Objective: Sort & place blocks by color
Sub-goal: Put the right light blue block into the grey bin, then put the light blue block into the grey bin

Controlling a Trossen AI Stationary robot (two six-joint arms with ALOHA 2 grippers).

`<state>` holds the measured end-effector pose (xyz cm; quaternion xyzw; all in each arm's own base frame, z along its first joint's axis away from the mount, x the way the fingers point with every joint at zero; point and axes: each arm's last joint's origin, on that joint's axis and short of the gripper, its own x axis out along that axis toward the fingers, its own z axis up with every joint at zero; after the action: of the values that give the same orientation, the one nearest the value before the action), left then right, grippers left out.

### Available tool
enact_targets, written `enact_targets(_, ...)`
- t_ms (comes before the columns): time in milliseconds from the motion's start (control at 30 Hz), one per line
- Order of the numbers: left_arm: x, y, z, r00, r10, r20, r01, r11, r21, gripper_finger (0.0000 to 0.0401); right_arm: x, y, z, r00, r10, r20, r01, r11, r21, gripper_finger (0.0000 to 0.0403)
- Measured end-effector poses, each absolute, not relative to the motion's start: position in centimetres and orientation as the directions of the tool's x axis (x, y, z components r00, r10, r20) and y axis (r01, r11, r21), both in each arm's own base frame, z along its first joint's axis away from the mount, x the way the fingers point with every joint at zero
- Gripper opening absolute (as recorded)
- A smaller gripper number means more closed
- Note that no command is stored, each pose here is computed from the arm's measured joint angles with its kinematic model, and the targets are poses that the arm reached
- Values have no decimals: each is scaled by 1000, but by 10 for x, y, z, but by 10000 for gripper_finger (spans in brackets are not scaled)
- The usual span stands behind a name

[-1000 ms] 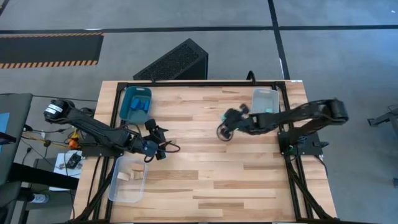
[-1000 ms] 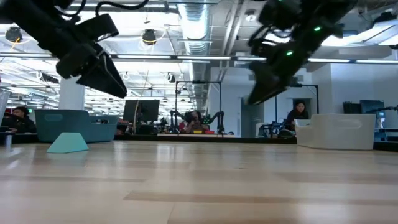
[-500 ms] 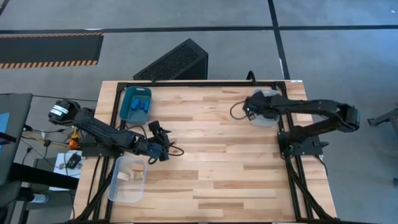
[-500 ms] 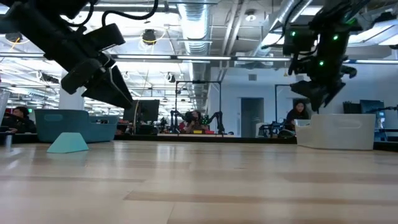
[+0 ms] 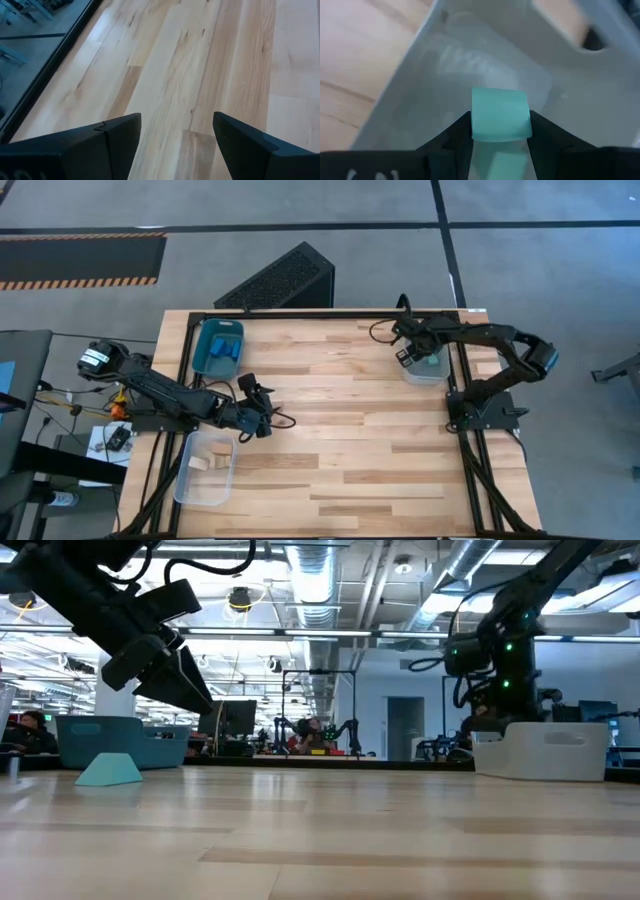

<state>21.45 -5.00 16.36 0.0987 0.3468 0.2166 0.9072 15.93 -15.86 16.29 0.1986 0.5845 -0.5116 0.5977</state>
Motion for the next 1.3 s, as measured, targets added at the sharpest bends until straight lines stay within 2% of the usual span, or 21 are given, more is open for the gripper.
enact_targets(367, 213, -50, 162, 654, 465, -597, -337, 885, 321, 238, 159, -166, 156, -224, -380, -897, 837, 396, -377, 219)
enact_targets(667, 213, -49, 163, 648, 497, -577, -361, 867, 343, 238, 157, -157, 181, -134, -461, -877, 857, 390, -337, 239)
enact_targets(767, 211, -48, 166, 646, 517, -561, -377, 856, 354, 238, 170, -145, 193, -24, -523, -852, 859, 425, -285, 239)
enact_targets(933, 205, -45, 174, 645, 541, -539, -409, 841, 354, 238, 204, -113, 205, 220, -580, -784, 818, 548, -176, 239)
enact_targets(1133, 201, -43, 179, 645, 570, -510, -453, 822, 346, 238, 246, -65, 211, 501, -545, -673, 702, 710, -52, 240)
enact_targets(1300, 198, -42, 165, 696, 548, -464, -432, 836, 339, 238, 281, -30, 208, 691, -474, -546, 588, 808, 44, 240)
